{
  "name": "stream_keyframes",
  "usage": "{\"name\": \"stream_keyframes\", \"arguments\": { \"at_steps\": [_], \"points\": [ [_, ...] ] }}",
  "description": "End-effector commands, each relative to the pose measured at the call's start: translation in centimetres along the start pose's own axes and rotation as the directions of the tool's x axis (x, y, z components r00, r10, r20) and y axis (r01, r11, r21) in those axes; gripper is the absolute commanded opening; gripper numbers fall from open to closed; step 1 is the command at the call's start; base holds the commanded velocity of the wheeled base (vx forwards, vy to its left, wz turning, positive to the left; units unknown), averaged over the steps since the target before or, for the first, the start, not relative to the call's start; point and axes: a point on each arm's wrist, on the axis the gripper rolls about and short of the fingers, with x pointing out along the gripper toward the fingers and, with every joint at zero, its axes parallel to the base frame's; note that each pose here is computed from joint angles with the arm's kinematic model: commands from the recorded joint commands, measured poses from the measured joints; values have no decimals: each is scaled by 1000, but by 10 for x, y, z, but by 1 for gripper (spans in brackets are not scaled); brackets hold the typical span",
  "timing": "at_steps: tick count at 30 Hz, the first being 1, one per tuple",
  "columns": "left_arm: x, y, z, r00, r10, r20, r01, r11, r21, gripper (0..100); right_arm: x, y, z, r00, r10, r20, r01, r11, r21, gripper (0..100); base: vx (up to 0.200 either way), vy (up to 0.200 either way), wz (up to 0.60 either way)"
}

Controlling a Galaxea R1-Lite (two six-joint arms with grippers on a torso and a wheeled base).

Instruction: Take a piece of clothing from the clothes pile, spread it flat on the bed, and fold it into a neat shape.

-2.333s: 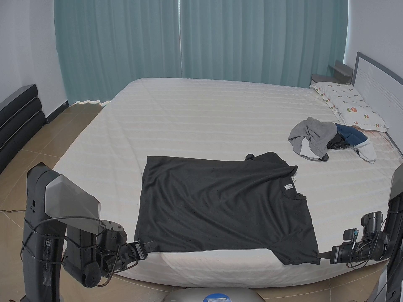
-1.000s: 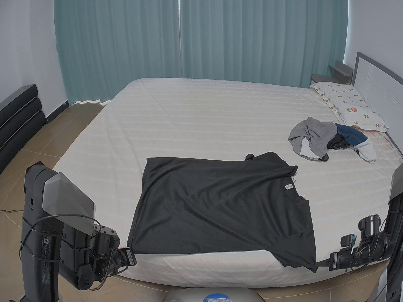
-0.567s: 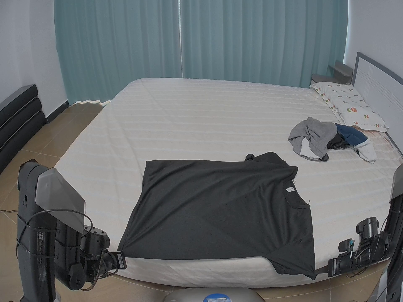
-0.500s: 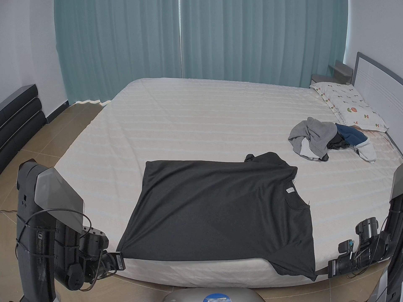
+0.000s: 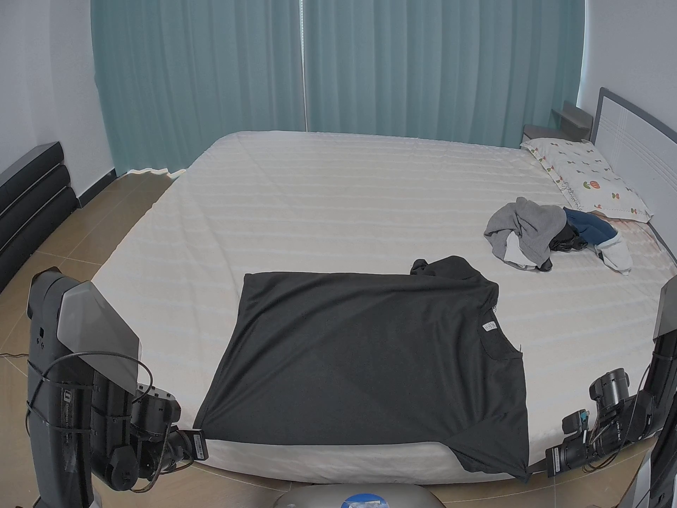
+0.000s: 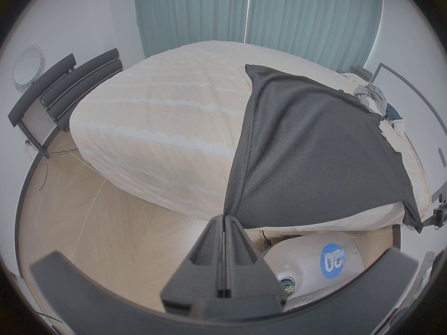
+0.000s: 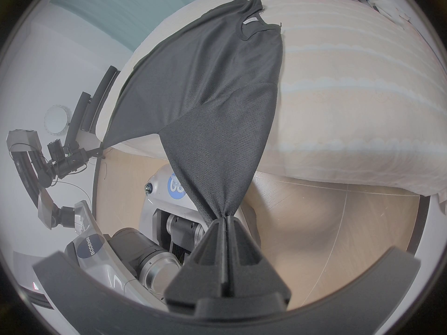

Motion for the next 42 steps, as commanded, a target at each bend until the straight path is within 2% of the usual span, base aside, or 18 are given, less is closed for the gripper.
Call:
{"name": "stream_keyframes", "arguments": {
  "at_steps": [1,2,6,9,10,11,14,15,17,21,22,26,27,29,31,40,41,42],
  "points": [
    [1,0,0,1000,0,-1,0,1000,-2,0,-1,2,-5,1000,3,-15,-3,1000,3,0,0,0,0],
    [1,0,0,1000,0,0,0,1000,-4,100,-1,2,-4,1000,6,-11,-6,1000,7,100,0,0,0],
    [1,-1,0,1000,-9,-1,9,1000,-9,100,-3,1,-1,1000,11,23,-11,1000,17,100,0,0,0],
    [2,-1,0,1000,-16,0,16,1000,-11,100,-8,-3,7,994,-3,110,2,1000,15,100,0,0,0],
    [2,-1,0,1000,-16,0,16,1000,-11,100,-8,-3,7,994,-3,110,2,1000,15,100,0,0,0],
    [4,-2,3,1000,-19,11,19,1000,-24,100,-12,-6,13,984,-15,180,6,999,46,100,0,0,0],
    [8,-2,8,999,-23,37,26,997,-68,100,-13,-7,27,962,-18,273,-6,996,87,100,0,0,0],
    [11,-2,12,998,-27,54,33,993,-111,100,-12,-9,40,938,-16,347,-30,992,125,100,0,0,0],
    [16,-2,16,997,-55,61,64,986,-155,100,-5,-13,56,920,-21,392,-48,985,164,100,0,0,0],
    [19,0,21,992,-106,69,118,972,-203,100,11,-21,76,911,-34,410,-36,986,163,100,0,0,0],
    [22,1,26,987,-135,84,152,957,-246,100,21,-27,91,902,-52,428,-20,986,164,100,0,0,0],
    [32,2,39,979,-155,135,194,914,-356,100,39,-32,111,909,-56,414,-15,986,168,100,0,0,0],
    [33,2,39,978,-155,136,195,913,-359,100,40,-33,112,909,-56,414,-15,986,168,100,0,0,0],
    [37,2,46,974,-157,165,212,892,-400,100,49,-36,122,908,-51,417,-29,983,183,100,0,0,0],
    [37,2,47,973,-157,168,214,885,-413,100,53,-36,126,905,-45,422,-40,981,191,100,0,0,0],
    [39,0,44,975,-158,159,211,887,-412,100,62,-37,141,895,-40,443,-59,977,206,100,0,0,0],
    [39,1,44,975,-157,158,210,887,-412,100,63,-37,140,896,-44,442,-54,977,206,0,0,0,0],
    [39,0,44,975,-158,159,211,887,-412,100,63,-36,139,897,-50,439,-48,977,208,0,0,0,0]
  ]
}}
